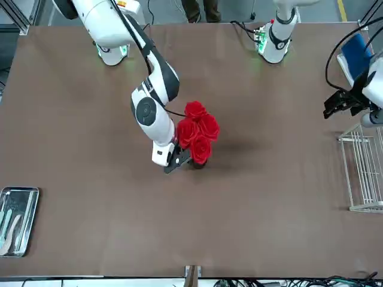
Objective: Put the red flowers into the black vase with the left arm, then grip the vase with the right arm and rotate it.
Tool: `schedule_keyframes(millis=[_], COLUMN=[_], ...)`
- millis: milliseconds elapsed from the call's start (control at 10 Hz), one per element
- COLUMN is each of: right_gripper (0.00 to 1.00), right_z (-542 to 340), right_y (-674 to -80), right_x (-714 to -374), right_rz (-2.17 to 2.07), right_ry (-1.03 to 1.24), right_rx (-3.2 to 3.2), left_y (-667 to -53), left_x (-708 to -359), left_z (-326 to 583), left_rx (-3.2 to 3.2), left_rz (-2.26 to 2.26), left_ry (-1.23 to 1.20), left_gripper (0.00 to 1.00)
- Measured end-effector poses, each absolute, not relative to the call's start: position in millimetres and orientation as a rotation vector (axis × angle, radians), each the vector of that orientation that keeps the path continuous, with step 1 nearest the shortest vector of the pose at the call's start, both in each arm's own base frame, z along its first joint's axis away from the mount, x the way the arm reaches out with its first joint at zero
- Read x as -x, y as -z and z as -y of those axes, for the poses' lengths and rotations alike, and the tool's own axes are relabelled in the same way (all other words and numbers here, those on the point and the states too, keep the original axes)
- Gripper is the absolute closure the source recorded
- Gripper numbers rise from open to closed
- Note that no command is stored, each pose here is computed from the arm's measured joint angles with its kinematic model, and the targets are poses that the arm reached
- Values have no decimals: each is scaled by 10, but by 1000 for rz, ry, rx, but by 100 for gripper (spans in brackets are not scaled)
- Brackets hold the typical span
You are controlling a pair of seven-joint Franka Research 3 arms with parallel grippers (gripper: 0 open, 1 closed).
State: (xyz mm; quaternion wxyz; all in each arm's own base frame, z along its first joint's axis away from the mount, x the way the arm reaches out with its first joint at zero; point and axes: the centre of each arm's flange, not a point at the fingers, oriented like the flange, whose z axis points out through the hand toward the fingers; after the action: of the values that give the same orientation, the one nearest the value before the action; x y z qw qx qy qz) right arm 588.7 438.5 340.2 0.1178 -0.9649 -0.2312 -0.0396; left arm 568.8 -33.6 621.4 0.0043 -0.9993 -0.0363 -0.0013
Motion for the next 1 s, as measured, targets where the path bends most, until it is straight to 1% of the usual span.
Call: schedule_keyframes(millis=[400,600,1000], right_gripper=[75,75,75], right_z=[-4376,-4396,-4509], right_y=[-3487,-3560,-3627], right_x=[-5871,-5866,-5805], right_rz=[834,878,1167], right_ry=[117,118,211], right_rx=[2912,2932,2945], left_y=[-6255,-6241,-6189], left_x=[-5678,-5629,-5647], left_z=[455,550,514], left_rx=[3135,3132,3131], left_rz=[81,53,63], left_ry=[14,-38,-62], left_gripper=[0,0,0])
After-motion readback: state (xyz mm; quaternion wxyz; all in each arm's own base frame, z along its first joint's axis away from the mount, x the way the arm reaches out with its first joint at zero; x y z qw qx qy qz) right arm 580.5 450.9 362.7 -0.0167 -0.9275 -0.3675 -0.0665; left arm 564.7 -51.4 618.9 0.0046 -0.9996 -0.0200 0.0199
